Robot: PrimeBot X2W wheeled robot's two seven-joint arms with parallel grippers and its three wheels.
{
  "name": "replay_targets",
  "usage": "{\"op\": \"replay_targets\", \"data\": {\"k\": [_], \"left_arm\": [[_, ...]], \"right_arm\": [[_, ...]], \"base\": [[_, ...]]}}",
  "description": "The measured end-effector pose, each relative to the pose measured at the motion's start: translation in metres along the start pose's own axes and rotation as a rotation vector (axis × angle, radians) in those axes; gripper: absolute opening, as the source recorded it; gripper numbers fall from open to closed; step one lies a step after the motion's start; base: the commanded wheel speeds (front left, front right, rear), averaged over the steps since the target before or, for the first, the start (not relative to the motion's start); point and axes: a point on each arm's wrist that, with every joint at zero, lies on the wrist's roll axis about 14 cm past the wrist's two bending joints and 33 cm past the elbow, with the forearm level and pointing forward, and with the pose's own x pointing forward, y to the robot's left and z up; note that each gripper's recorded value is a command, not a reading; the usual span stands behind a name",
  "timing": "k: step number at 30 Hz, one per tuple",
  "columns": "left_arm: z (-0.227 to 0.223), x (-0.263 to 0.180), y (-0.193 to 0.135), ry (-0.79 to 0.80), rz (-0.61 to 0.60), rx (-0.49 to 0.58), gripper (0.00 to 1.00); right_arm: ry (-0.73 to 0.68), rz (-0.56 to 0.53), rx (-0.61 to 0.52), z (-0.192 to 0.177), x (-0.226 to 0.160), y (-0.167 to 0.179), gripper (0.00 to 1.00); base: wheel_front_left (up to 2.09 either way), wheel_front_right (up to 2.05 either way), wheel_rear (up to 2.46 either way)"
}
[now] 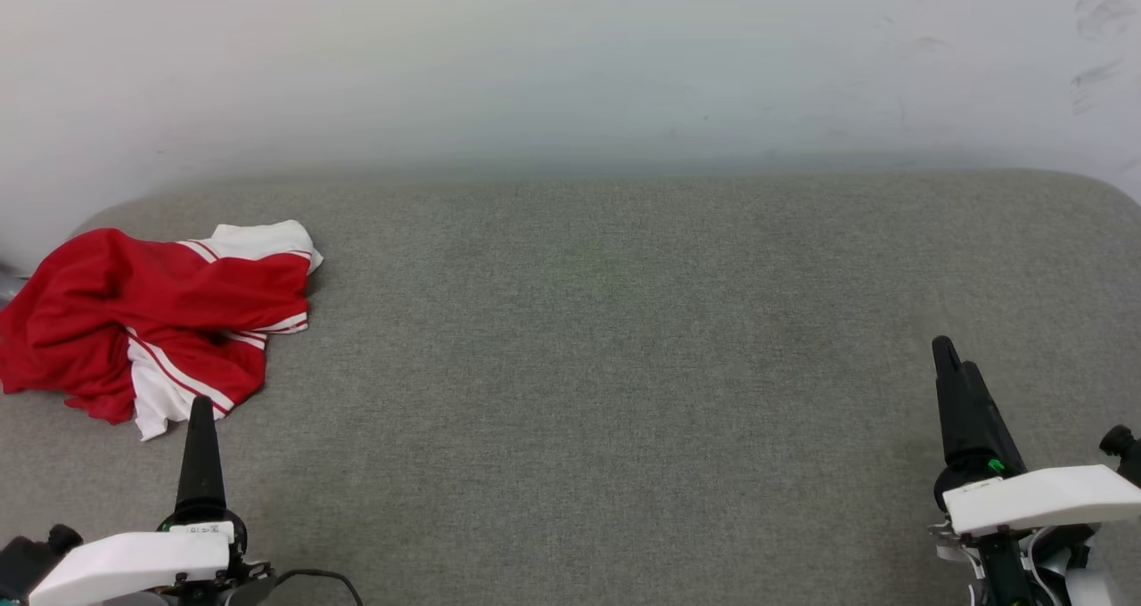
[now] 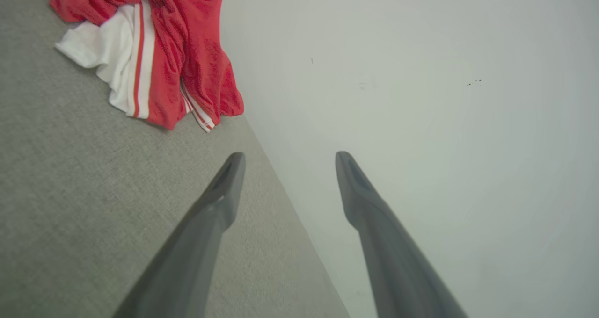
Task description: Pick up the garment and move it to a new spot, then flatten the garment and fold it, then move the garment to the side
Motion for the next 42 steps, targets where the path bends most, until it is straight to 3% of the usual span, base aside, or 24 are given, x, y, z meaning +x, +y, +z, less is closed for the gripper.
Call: {"op": "replay_targets", "data": {"k": [13,23,42], "left_arm": [[-0.020,-0.004,-0.053,0.032,-0.178,0.322,1.00],[-0.042,-0.011,-0.071,0.046,-0.236,0.588,1.00],[-0.072,-0.021,-0.086,0.057,-0.332,0.906,1.00]], "right_arm": [[-0.030,0.103,-0.330,0.005,0.003,0.030,1.00],[-0.042,0.142,-0.536,0.003,0.002,0.039,1.00],[-0.071,0.195,-0.800,0.001,0.004,0.050,1.00]], "base": [[0.00,0.00,0.00],[0.00,0.00,0.00],[0.00,0.00,0.00]]}}
